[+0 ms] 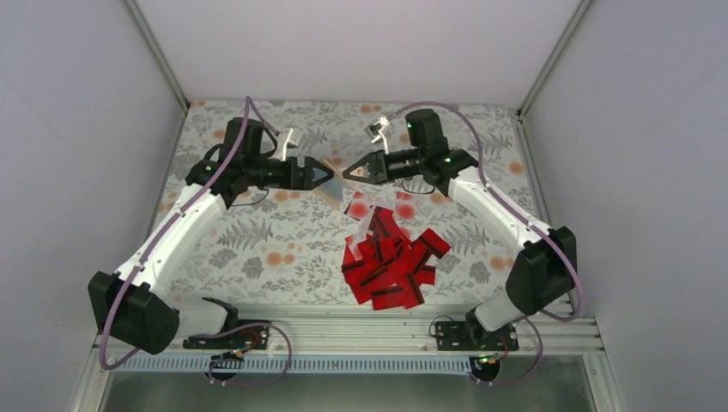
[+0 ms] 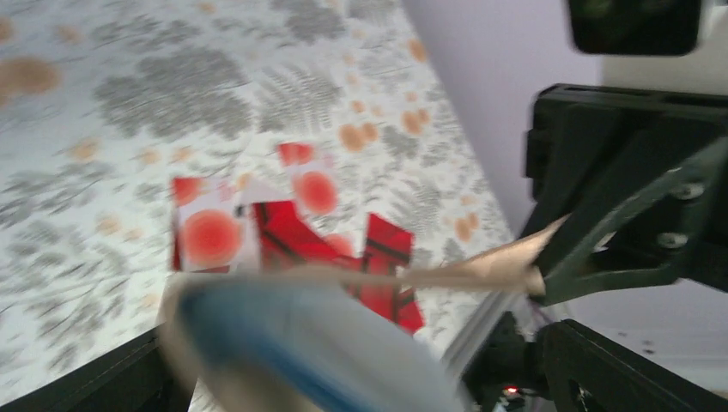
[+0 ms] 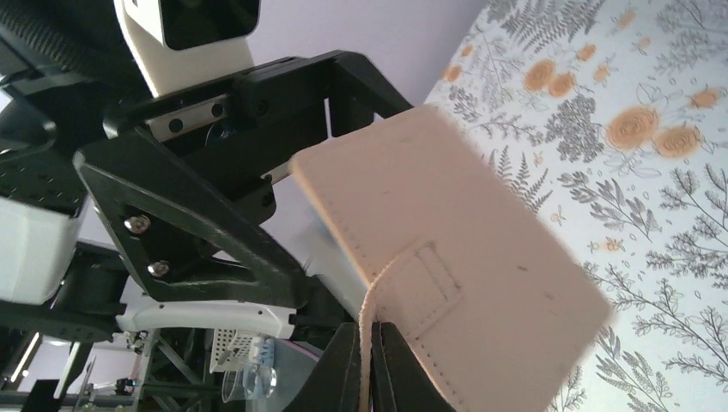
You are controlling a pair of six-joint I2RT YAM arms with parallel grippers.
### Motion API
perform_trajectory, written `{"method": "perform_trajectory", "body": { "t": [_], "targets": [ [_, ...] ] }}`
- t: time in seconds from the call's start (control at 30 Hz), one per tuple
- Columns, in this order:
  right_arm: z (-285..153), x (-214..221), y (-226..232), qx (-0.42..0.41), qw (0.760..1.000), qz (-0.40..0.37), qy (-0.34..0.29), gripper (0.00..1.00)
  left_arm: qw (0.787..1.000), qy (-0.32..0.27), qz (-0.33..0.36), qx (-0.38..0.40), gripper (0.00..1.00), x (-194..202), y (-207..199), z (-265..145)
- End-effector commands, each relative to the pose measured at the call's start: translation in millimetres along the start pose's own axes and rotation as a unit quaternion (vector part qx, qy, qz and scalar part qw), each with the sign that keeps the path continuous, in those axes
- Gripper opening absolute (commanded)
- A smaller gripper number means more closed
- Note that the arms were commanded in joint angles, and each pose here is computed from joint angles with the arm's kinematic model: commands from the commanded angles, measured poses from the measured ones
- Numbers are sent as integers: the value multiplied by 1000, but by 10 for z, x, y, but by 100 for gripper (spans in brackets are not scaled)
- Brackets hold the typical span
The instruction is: Put the credit cards into the card holder
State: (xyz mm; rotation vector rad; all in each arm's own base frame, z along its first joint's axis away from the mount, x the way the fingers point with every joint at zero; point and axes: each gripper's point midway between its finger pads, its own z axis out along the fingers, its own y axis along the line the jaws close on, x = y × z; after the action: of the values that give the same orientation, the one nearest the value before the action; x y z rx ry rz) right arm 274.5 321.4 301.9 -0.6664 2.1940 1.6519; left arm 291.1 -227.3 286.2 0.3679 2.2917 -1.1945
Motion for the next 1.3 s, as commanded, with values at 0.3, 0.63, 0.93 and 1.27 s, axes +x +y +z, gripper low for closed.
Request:
{"method": "perform_trajectory", "body": {
  "t": [0.3, 0.63, 0.93, 1.27],
  "targets": [
    [649, 180, -698, 52, 988, 130, 70, 4, 966, 13, -105, -235, 100, 661, 1093, -327],
    [1501, 190, -895, 20, 971, 194, 140, 4, 939, -11, -169, -298, 100, 999, 1409, -729],
    [1614, 221, -1418, 55, 959, 237, 147, 4, 929, -14, -183, -322, 100, 1053, 1497, -853],
    [1196, 744, -2421, 157, 936, 264, 171, 4, 926, 14, -182, -330, 95, 1062, 1626, -760]
  ]
}}
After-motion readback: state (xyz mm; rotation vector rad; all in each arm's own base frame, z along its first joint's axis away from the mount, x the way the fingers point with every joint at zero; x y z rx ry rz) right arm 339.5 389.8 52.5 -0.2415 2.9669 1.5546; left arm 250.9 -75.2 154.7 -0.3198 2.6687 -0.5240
